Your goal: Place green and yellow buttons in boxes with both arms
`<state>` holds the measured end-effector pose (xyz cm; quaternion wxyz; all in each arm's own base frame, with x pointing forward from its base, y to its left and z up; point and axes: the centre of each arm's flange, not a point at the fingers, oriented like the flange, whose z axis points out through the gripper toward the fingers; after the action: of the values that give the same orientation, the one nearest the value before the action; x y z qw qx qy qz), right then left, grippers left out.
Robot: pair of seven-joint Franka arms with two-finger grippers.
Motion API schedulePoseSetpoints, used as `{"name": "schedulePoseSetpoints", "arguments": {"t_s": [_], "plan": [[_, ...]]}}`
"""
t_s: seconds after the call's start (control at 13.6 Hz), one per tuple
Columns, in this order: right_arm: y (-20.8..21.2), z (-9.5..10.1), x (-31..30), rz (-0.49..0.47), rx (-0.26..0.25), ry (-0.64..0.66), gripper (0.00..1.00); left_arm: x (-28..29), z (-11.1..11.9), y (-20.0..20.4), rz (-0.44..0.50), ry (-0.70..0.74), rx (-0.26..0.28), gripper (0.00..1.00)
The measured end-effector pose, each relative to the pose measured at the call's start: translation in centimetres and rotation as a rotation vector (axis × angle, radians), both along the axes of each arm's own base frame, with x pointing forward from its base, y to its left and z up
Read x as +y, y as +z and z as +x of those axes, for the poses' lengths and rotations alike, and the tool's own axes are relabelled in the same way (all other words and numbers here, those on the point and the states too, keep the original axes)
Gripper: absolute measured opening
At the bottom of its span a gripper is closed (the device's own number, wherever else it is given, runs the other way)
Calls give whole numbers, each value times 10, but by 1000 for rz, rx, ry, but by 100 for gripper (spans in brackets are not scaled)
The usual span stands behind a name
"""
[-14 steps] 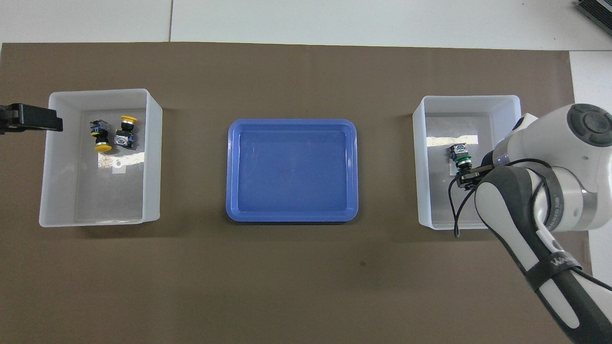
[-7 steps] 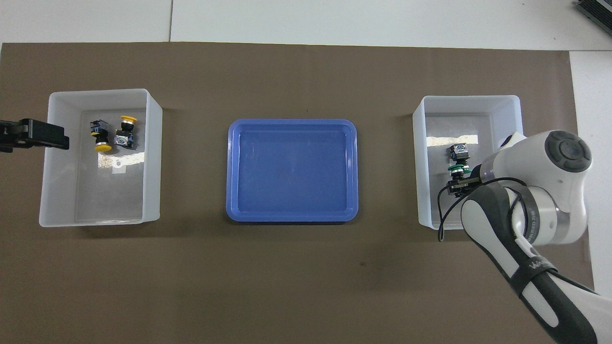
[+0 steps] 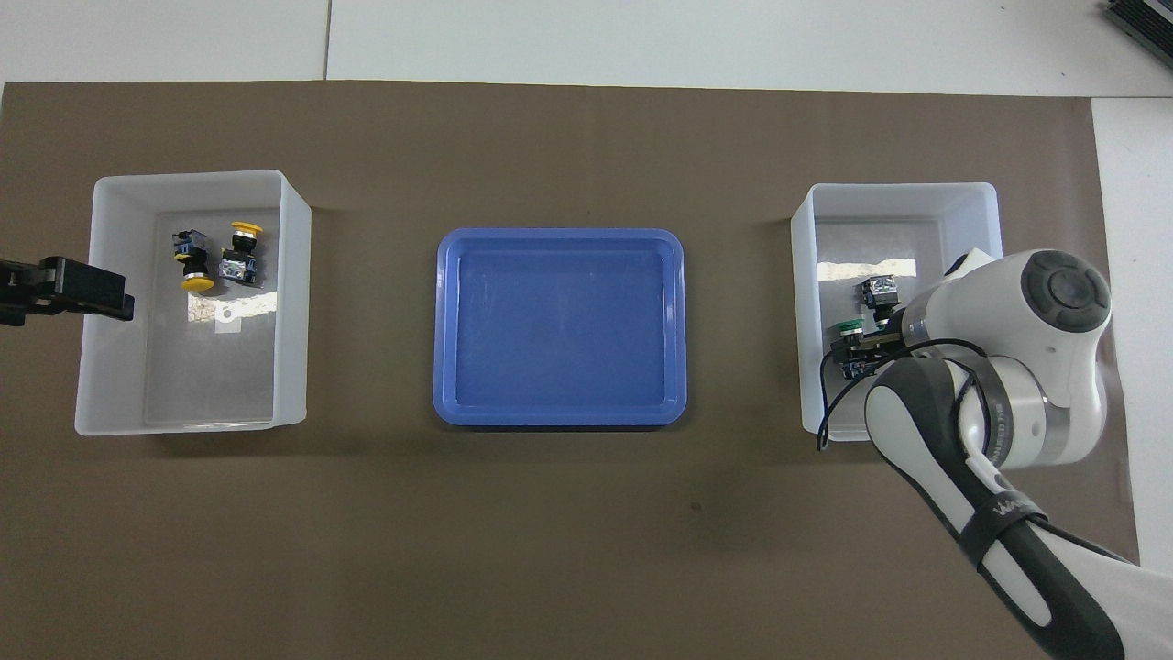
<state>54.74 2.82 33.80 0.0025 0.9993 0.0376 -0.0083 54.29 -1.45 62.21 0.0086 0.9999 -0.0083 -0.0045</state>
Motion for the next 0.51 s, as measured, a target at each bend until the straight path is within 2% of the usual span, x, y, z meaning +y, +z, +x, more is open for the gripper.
{"name": "schedulePoseSetpoints", "arguments": {"t_s": [0.07,0.15,0.29,0.51], "plan": [[15,5,0,2,-10,0,95,0,2,2,0,1,-19,100],[36,10,1,4,-20,1,100,1,4,3,-1,2,-34,100],[88,16,2,10,-53,3,100,3,5,4,-1,6,-43,100],[169,12,2,18,-79,6,100,8,5,3,38,7,-42,100]]}}
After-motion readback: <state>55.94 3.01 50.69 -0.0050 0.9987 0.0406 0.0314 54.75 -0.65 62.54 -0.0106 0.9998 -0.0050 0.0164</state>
